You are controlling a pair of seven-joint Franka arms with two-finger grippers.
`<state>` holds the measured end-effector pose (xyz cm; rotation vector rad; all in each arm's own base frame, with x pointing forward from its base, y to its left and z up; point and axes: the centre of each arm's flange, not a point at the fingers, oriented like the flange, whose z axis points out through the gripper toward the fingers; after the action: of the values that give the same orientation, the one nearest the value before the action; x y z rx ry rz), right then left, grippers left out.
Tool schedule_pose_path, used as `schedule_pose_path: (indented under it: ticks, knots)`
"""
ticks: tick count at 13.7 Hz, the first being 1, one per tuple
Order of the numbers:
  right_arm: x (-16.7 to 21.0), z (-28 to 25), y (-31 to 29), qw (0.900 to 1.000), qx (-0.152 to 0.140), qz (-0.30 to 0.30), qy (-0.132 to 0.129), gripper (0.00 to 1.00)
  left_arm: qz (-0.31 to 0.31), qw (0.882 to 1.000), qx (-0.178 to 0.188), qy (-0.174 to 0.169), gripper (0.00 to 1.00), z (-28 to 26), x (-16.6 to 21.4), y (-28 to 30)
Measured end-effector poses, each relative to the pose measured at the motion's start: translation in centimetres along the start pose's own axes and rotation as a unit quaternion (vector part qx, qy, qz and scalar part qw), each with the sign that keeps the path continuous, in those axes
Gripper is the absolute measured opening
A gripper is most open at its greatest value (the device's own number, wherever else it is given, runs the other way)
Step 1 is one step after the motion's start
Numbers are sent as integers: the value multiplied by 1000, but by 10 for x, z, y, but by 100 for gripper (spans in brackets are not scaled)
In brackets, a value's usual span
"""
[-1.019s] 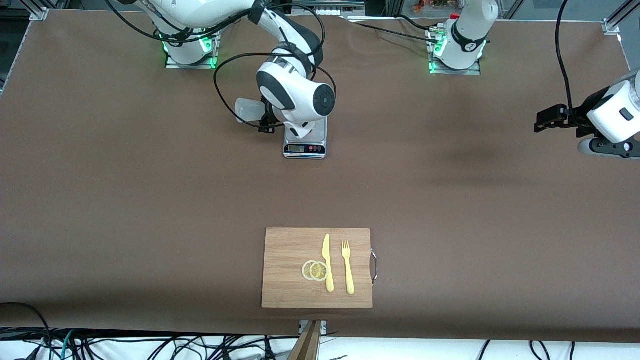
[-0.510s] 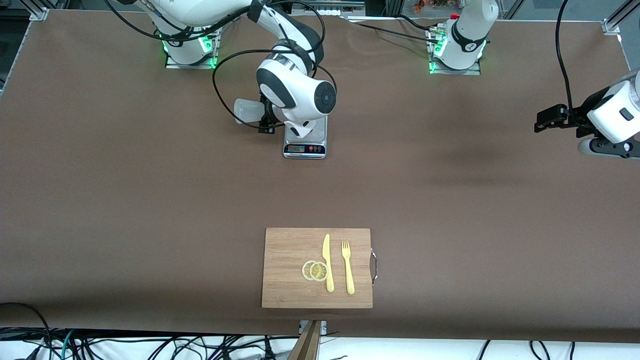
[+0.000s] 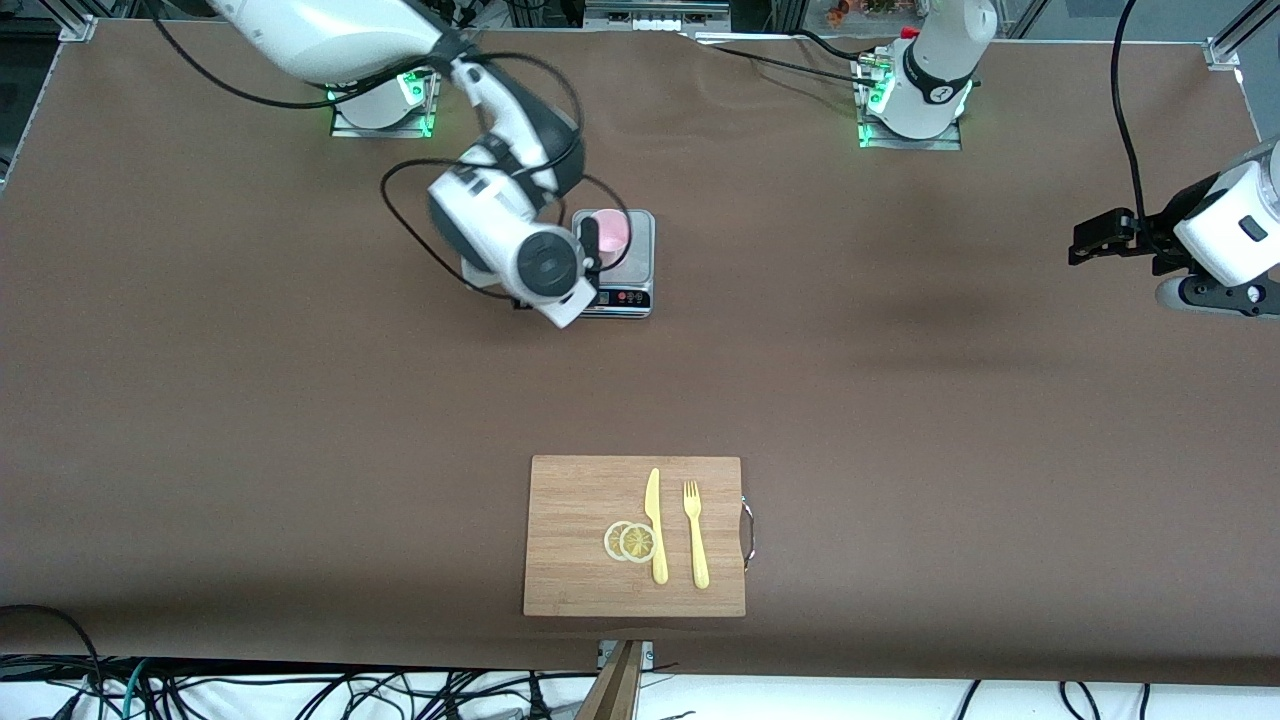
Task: Add sauce to pink cup with both arms
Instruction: 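Carry the sauce bottle with the right gripper back to its spot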
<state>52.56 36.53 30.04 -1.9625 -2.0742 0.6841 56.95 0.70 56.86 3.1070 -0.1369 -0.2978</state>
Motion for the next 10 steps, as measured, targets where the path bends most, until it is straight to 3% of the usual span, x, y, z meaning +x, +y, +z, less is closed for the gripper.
schedule_pose_path:
  ticks: [2, 4, 6, 10]
  knots:
    - [-46, -9, 30, 997, 13, -10, 77, 31, 0, 1000, 0, 0, 100, 0, 0, 0]
    - [-99, -11, 59, 986, 30, -24, 164, 31, 1, 1000, 0, 0, 100, 0, 0, 1]
    - [-154, -7, 83, 964, 39, -45, 258, 31, 1, 1000, 0, 0, 100, 0, 0, 1]
    - [-243, 28, 114, 911, 32, -91, 400, 31, 2, 1000, 0, 0, 100, 0, 0, 1]
